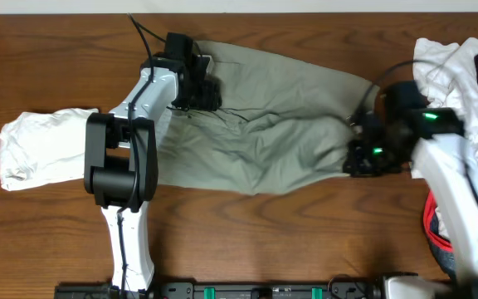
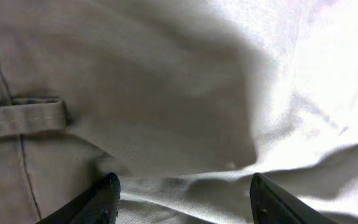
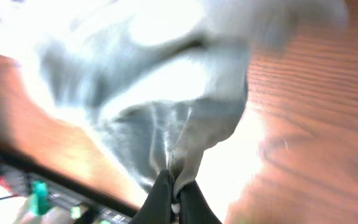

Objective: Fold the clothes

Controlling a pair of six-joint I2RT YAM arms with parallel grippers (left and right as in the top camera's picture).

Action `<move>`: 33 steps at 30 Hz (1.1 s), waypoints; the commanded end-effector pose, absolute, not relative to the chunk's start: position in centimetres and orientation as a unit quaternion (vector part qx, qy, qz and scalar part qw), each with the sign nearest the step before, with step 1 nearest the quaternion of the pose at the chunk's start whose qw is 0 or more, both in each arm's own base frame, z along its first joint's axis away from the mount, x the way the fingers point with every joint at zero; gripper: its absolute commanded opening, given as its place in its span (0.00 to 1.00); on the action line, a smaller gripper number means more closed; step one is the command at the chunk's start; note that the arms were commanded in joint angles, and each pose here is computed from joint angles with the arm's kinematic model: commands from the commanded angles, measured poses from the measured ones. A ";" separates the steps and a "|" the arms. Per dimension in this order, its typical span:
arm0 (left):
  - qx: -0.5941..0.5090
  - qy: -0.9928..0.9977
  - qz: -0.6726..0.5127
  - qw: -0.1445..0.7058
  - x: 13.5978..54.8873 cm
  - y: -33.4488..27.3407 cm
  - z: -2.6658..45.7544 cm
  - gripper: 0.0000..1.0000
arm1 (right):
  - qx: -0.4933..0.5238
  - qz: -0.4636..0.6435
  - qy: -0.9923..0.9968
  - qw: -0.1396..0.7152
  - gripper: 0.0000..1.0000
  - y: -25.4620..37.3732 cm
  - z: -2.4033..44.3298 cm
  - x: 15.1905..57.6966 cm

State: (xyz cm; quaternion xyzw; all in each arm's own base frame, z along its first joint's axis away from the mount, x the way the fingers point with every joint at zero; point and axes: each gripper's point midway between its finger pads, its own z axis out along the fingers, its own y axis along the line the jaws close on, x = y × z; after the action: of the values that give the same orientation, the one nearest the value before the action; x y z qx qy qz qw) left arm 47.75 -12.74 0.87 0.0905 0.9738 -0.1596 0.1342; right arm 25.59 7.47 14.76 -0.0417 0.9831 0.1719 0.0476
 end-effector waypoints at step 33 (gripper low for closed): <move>0.070 0.988 -0.123 0.068 45.4 -10.6 -3.4 0.68 | -0.045 0.189 0.979 0.062 0.01 8.2 16.8 27.5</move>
State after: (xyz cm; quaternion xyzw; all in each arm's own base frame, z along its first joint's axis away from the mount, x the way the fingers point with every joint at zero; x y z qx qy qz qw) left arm 47.38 -12.46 0.79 0.0886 0.9764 -0.1524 0.1249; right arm 27.63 5.70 18.47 0.0003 0.9854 0.1349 0.1038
